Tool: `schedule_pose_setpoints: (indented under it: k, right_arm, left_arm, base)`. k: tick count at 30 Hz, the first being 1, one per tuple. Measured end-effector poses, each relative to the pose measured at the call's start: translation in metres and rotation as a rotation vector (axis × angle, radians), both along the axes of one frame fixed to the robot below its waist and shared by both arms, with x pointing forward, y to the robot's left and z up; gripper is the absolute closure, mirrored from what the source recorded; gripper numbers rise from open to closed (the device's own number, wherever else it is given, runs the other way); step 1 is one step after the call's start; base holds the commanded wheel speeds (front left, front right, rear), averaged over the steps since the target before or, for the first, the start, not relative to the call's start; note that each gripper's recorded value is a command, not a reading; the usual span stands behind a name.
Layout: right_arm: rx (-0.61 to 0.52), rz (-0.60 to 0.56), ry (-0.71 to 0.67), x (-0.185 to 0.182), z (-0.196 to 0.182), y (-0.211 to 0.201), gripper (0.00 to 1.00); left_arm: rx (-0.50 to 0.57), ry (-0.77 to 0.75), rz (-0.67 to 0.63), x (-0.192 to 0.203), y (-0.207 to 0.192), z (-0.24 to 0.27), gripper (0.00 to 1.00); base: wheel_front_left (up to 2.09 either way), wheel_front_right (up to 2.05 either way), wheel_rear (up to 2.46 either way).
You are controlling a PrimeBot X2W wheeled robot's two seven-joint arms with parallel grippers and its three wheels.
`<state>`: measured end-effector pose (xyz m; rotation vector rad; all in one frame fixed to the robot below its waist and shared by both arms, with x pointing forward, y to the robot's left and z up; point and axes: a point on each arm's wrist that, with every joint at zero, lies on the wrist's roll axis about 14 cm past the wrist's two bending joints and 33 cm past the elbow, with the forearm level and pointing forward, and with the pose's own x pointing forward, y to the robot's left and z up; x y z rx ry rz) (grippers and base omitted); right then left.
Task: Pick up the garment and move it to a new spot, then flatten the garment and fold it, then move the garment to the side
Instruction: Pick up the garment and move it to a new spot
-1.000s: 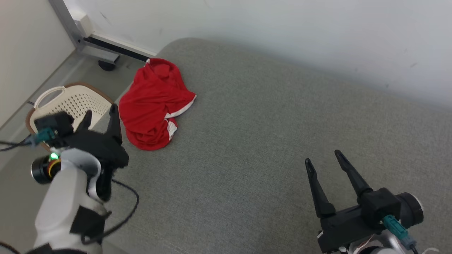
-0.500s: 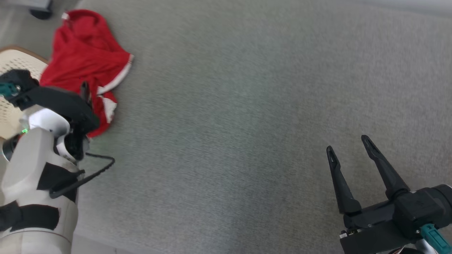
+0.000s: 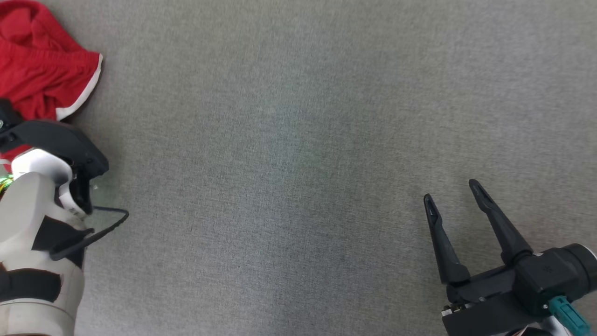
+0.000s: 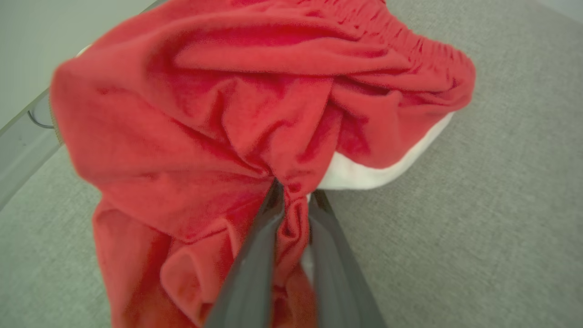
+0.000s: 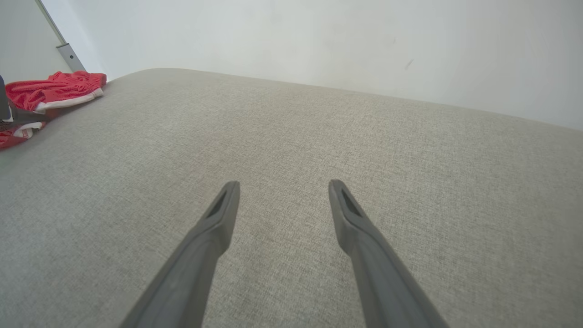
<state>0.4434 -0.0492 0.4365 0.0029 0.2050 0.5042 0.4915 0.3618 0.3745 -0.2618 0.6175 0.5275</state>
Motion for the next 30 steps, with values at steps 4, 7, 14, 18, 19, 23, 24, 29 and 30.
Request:
schedule_pose_setpoints:
  k: [4, 7, 14, 18, 19, 23, 24, 29, 30]
  right_arm:
    - [0.016, -0.004, -0.020, -0.003, 0.008, 0.001, 0.00]
    - [0.048, -0.001, -0.047, -0.004, 0.019, 0.008, 0.00]
    - [0.110, -0.007, -0.102, -0.021, 0.044, 0.015, 0.00]
    - [0.120, -0.051, -0.155, -0.032, 0.063, 0.003, 0.00]
    - [0.120, -0.063, -0.158, -0.037, 0.065, -0.002, 0.00]
    - [0.135, -0.104, -0.212, -0.055, 0.087, -0.016, 0.00]
    - [0.142, -0.116, -0.236, -0.058, 0.095, -0.020, 0.00]
    - [0.151, -0.184, -0.323, -0.077, 0.123, -0.044, 0.00]
    - [0.150, -0.200, -0.330, -0.081, 0.125, -0.050, 0.00]
  left_arm:
    - [0.037, -0.028, -0.018, 0.000, 0.004, 0.015, 1.00]
    - [0.054, -0.084, -0.045, 0.003, 0.007, 0.036, 1.00]
    - [0.178, -0.189, -0.105, -0.002, 0.031, 0.108, 1.00]
    - [0.208, -0.299, -0.189, 0.007, 0.013, 0.161, 1.00]
    - [0.208, -0.334, -0.214, 0.009, 0.004, 0.175, 1.00]
    - [0.204, -0.515, -0.312, 0.018, -0.040, 0.236, 1.00]
    - [0.198, -0.565, -0.344, 0.020, -0.056, 0.253, 1.00]
    - [0.178, -0.793, -0.505, 0.022, -0.137, 0.324, 1.00]
    - [0.165, -0.834, -0.537, 0.021, -0.154, 0.336, 1.00]
  base:
    - [0.00, 0.00, 0.00]
    - [0.00, 0.00, 0.00]
    - [0.00, 0.00, 0.00]
    - [0.00, 0.00, 0.00]
    - [0.00, 0.00, 0.00]
    - [0.00, 0.00, 0.00]
    - [0.00, 0.00, 0.00]
    - [0.00, 0.00, 0.00]
    - [0.00, 0.00, 0.00]
